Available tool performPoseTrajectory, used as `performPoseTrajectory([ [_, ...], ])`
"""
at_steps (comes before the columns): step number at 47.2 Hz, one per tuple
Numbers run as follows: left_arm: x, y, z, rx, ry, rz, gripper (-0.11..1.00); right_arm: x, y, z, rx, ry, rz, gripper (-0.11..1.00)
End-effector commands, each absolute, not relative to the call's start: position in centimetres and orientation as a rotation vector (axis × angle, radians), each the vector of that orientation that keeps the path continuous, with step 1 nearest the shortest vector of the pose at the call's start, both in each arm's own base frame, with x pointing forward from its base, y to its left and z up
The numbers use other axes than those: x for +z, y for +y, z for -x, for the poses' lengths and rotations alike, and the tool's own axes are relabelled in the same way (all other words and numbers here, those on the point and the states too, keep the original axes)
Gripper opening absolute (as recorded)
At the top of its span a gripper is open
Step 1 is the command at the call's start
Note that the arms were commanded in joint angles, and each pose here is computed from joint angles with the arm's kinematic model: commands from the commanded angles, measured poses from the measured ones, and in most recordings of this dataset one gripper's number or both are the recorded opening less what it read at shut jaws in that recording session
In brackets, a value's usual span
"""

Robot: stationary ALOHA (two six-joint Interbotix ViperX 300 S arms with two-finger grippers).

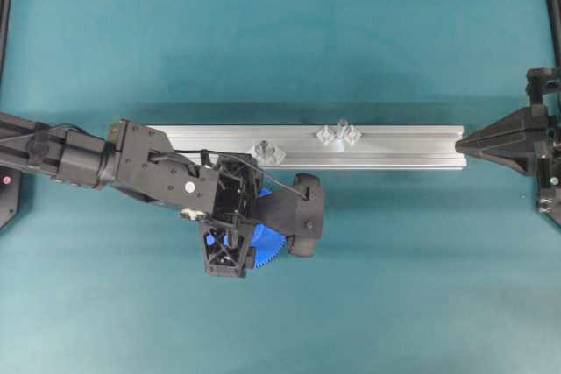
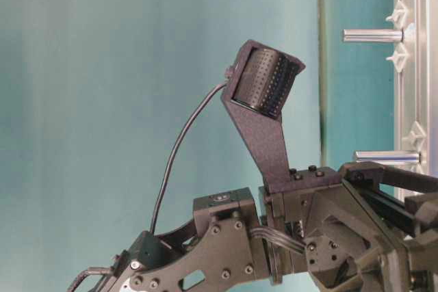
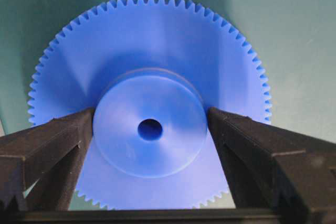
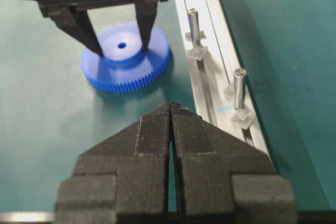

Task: Find the location of the shaft and insert the large gear.
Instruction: 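Close the left gripper on the gear hub, then lift the blue gear and carry it over the left shaft on the rail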

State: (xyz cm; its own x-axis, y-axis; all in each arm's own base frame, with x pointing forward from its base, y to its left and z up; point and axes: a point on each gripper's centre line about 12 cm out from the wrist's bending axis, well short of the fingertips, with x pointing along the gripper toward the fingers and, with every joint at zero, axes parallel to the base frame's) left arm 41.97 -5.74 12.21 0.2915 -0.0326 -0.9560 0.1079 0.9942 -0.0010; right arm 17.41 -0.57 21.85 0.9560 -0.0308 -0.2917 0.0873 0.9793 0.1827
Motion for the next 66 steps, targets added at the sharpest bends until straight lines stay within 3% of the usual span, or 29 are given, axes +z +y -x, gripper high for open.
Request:
performPoseTrajectory([
  [1, 13.0, -5.6, -42.2, -0.092, 1.25, -0.066, 0.93, 22.3, -0.6, -17.6, -0.062, 0.279, -0.203, -0.02],
  [10, 12.6, -5.6, -42.2, -0.081, 1.26, -0.052, 0.88, 22.3, -0.6, -17.6, -0.062, 0.279, -0.203, -0.02],
  [16, 12.6, -5.6, -42.2, -0.066, 1.261, -0.032, 0.71, 22.3, -0.6, -17.6, -0.062, 0.279, -0.203, -0.02],
  [53, 13.0, -5.6, -42.3, -0.076, 1.25, -0.043, 0.71, 22.1, -0.6, -17.5, -0.064, 0.284, -0.203, -0.02],
  [66, 15.6, -5.6, -42.5, -0.086, 1.218, -0.056, 0.71, 22.0, -0.6, -17.5, -0.063, 0.292, -0.203, -0.02],
])
